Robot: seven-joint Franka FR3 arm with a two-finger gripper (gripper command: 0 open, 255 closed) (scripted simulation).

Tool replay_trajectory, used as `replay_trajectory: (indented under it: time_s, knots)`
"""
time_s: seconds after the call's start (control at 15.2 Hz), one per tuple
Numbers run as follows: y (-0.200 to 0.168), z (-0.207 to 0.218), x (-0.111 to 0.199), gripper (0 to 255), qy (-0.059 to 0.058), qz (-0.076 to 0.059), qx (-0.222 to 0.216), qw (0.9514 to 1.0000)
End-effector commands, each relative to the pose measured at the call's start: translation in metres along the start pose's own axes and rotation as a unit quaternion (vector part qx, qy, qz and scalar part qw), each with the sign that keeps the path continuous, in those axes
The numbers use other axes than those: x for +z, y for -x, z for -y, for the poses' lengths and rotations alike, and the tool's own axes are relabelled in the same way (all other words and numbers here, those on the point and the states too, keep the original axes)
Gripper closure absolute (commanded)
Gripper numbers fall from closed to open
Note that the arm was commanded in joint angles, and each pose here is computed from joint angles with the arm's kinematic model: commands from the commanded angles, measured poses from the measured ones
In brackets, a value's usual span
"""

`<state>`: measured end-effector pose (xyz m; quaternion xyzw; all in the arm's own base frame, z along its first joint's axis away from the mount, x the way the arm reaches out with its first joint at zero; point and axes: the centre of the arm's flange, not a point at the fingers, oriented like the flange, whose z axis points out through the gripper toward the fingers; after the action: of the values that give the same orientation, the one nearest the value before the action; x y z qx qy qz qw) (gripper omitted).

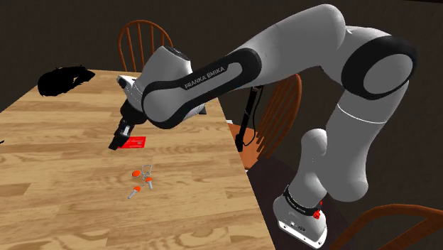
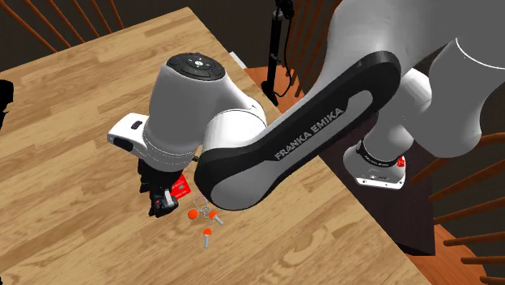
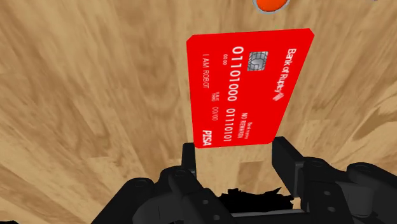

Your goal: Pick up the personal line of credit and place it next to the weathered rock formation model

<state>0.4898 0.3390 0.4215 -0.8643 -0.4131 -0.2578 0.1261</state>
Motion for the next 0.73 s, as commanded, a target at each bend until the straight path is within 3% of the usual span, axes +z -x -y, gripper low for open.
replay_trajectory:
  time_s: [0.0, 0.66]
  knots:
    - [-0.021, -0.009, 0.015, 255, 0.000, 0.000, 0.000, 1.0000]
    - [-0.129, -0.041, 0.084, 255, 0.000, 0.000, 0.000, 1.0000]
